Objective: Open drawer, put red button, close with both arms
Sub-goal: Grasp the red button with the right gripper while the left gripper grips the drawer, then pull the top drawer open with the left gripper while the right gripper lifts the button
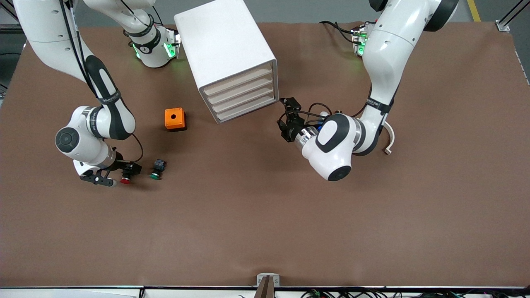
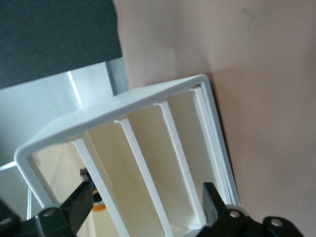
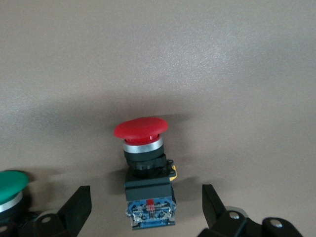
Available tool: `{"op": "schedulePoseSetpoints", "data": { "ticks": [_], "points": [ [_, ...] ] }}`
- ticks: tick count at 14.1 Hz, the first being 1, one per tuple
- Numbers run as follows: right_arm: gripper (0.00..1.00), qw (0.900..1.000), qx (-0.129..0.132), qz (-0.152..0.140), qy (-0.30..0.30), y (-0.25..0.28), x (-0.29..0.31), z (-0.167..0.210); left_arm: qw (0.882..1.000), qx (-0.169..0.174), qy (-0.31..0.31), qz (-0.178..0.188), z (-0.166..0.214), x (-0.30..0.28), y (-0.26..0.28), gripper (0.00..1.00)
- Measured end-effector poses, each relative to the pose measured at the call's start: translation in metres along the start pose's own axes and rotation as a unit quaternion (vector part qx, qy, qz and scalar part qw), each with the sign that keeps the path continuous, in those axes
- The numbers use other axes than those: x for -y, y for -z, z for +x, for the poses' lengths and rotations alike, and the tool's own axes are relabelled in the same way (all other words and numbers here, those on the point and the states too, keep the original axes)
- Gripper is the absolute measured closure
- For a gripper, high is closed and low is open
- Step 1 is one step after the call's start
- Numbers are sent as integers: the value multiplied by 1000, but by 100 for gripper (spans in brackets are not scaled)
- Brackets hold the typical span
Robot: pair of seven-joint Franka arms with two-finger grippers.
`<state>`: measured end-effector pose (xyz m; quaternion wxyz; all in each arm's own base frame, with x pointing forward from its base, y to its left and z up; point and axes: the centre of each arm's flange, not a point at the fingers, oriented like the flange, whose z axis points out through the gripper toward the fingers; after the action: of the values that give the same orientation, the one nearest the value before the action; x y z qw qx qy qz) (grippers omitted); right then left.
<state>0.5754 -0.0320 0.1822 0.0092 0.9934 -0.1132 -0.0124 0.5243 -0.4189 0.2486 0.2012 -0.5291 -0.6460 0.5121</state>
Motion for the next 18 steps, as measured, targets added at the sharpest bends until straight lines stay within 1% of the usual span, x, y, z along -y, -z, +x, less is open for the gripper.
{"op": "schedulePoseSetpoints", "data": {
  "ticks": [1,2,3,4,5,6,8,9,10,12,13,15,16,18],
  "points": [
    [4,1000,0,0,0,0,1,0,1000,3,13,10,-2,-4,-9,4],
    [7,1000,1,0,1,-1,0,0,1000,5,24,18,-5,-7,-17,9],
    [7,1000,2,0,1,-2,0,-1,999,9,29,27,-7,-9,-24,20],
    [13,1000,3,-1,1,-3,0,-1,999,11,31,35,-11,-10,-32,20],
    [13,1000,4,-1,1,-4,0,-1,999,11,33,41,-13,-10,-38,26],
    [20,1000,5,-1,1,-5,0,-2,998,9,34,45,-15,-10,-45,34],
    [41,1000,6,-2,1,-7,0,-2,998,0,39,52,-17,-13,-60,36],
    [54,1000,6,-2,1,-7,0,-2,997,-5,45,56,-16,-16,-67,36],
    [59,1000,6,-2,1,-7,0,-2,997,-11,55,62,-14,-23,-78,37],
    [59,1000,11,-2,1,-6,0,-1,995,-20,62,76,-11,-30,-95,38],
    [59,1000,17,-2,1,-4,1,0,994,-26,62,89,-12,-30,-107,40],
    [59,999,32,-2,2,12,4,7,991,-41,60,115,-13,-25,-123,39],
    [59,999,40,0,2,30,5,12,989,-47,58,124,-14,-21,-128,39],
    [59,999,49,5,1,83,5,20,988,-52,58,131,-15,-18,-132,40]
  ]
}}
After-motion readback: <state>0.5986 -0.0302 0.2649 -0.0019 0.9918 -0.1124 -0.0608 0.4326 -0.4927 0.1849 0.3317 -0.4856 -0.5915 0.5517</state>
